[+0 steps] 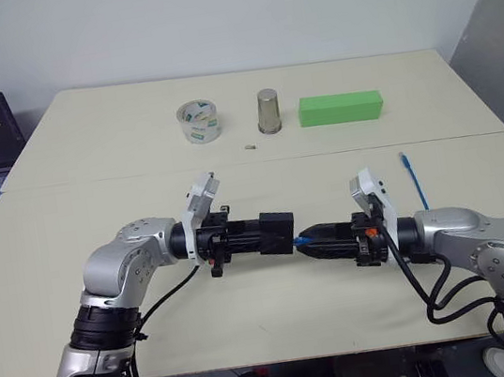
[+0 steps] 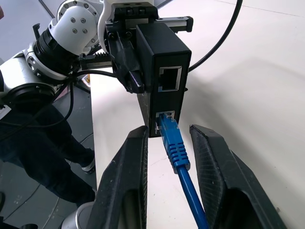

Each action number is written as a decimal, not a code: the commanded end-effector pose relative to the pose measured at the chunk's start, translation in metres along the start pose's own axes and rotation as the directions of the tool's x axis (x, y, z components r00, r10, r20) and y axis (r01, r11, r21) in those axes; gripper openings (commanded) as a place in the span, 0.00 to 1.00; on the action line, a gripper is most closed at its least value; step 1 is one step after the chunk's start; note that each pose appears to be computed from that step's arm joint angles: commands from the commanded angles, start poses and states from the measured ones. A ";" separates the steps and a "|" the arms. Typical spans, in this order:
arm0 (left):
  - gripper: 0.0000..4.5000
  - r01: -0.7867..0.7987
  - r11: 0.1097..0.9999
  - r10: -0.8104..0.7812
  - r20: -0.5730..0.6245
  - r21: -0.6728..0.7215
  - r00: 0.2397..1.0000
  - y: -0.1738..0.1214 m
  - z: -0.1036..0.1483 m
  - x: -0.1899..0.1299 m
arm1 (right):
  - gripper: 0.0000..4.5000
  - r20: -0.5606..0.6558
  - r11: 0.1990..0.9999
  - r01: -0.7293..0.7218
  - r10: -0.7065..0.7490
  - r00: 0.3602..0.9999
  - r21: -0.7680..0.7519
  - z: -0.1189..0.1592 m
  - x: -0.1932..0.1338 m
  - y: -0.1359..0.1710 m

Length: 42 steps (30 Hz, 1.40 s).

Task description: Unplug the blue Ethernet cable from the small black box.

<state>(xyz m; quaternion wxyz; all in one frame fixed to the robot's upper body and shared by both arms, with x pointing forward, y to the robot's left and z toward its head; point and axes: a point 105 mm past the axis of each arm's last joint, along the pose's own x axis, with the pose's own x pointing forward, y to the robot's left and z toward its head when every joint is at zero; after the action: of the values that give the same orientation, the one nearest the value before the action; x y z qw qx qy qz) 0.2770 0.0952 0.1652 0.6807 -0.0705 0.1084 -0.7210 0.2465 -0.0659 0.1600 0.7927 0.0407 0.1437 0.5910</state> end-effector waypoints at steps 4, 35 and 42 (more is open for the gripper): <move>0.18 0.007 0.999 -0.008 0.029 0.040 1.000 -0.001 0.011 -0.001 | 0.32 0.028 0.999 -0.024 0.025 0.999 -0.036 0.011 0.000 0.007; 0.18 -0.063 0.994 0.068 -0.050 0.094 0.996 0.008 0.004 -0.024 | 0.01 -0.068 0.994 0.089 -0.094 0.993 -0.065 -0.001 -0.029 -0.024; 0.18 -0.165 0.979 0.170 -0.034 0.121 0.985 0.020 0.003 -0.023 | 0.01 0.080 0.637 0.739 -0.743 0.664 -0.218 0.007 -0.074 -0.159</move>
<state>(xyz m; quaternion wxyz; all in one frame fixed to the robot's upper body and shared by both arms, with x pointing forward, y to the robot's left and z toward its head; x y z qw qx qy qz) 0.2956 0.1161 0.1548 0.7295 -0.0177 0.1088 -0.6751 0.3616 -0.1620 0.1365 0.9448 -0.0819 0.1144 0.2959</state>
